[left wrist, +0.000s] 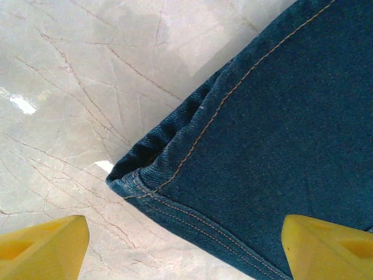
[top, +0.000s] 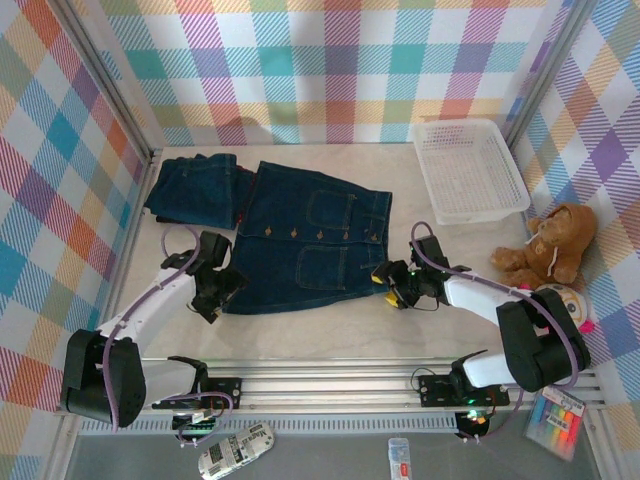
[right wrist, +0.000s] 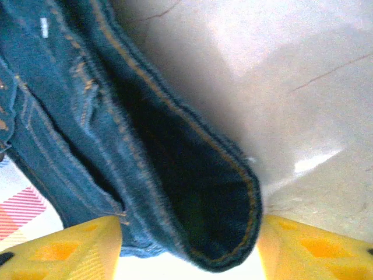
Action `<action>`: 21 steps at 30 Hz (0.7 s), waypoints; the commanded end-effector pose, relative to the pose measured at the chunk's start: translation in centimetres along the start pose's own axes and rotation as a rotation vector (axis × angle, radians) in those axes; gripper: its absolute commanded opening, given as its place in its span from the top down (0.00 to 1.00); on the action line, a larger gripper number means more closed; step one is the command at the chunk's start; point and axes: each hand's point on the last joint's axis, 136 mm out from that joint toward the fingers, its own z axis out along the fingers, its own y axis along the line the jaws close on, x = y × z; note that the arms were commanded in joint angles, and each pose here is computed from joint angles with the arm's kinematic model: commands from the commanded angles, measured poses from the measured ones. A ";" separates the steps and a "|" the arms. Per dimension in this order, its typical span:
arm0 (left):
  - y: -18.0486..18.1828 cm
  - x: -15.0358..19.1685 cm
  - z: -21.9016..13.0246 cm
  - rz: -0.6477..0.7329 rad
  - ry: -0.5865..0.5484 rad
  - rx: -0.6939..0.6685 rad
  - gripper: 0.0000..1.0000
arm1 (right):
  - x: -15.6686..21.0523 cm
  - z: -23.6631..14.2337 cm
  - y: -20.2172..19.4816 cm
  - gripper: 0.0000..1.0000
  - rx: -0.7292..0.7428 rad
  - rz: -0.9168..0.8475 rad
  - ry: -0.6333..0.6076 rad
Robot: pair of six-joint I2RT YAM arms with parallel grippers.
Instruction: Fold and stack the skirts
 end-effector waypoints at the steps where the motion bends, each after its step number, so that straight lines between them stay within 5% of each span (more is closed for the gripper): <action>1: 0.9 0.4 0.7 0.004 0.013 -0.028 0.14 | -0.3 0.4 -0.7 0.49 0.017 0.012 -0.030; 9: 1.6 1.2 1.9 -0.030 0.025 -0.048 0.25 | -0.4 0.6 -0.9 1.00 0.020 0.011 -0.041; 21: 1.7 0.5 3.3 -0.153 -0.084 0.001 0.37 | -0.3 0.9 -0.7 1.00 0.007 0.005 -0.032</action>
